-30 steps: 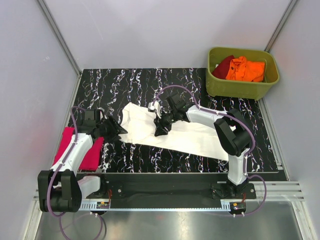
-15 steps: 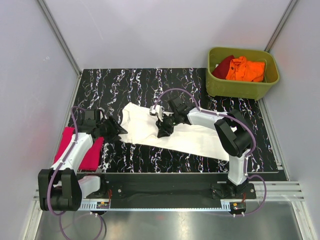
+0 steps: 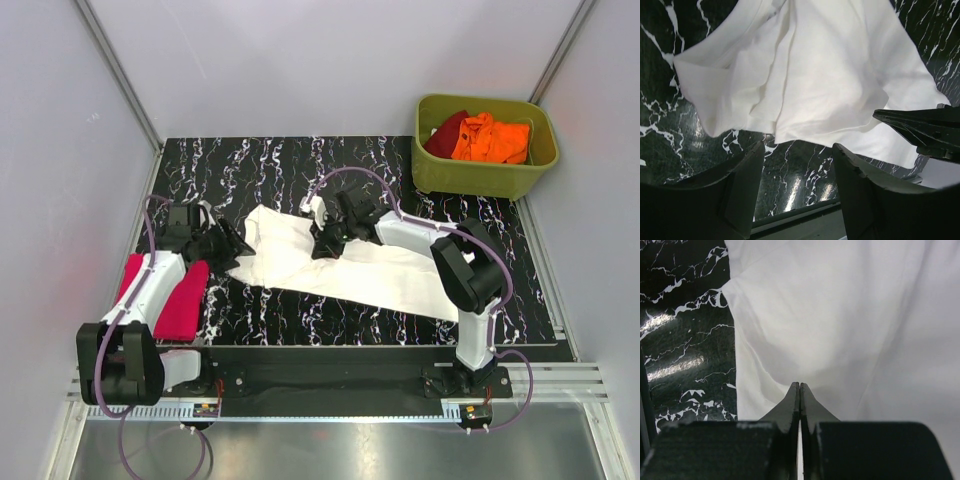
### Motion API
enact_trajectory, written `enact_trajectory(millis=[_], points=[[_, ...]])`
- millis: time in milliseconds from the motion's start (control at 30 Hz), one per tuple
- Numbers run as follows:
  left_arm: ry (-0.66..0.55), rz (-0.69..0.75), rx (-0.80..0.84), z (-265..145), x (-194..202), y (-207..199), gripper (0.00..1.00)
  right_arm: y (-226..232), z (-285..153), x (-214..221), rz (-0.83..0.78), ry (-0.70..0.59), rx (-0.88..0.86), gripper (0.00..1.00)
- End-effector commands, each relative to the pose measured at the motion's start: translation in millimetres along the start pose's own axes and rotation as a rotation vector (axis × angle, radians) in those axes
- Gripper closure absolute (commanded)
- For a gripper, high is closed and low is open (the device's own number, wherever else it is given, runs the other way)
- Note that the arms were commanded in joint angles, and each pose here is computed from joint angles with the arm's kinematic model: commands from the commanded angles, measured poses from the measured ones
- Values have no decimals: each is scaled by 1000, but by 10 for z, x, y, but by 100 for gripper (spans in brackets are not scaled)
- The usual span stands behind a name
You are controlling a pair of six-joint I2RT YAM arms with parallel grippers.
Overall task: Fold and stack the t-shirts
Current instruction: Fold the tshirt
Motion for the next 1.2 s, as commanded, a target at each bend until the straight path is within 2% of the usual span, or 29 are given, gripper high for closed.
enact_trajectory(millis=[0,400,700,900,1033,1067,1167], points=[[-43,102,54,-63,-232,-218,38,-229,-106,-221,28,-66,107,100],[35,142,106,225,-374,-435,35,-669,-275,-225,188,-111,233,100],[24,152,107,389,-590,-558,34,-835,-210,-142,271,-100,277,100],[82,178,113,602,-652,-590,30,-864,-175,-88,302,-107,258,100],[114,245,114,869,-613,-636,38,-850,-151,-54,315,-108,244,100],[104,272,115,913,-631,-662,45,-849,-147,-61,314,-110,245,100],[107,320,107,1097,-603,-710,54,-851,-140,-66,314,-113,241,100]])
Point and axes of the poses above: each gripper's point midway between its finger pads, its own z axis out along the fingers, its own y axis along the line the jaws close on, x = y × z, the point moved 5 cm from there along -z, back along the fingers, and after that the axes turned 7 degrees about -z, right-handed, at the moved point
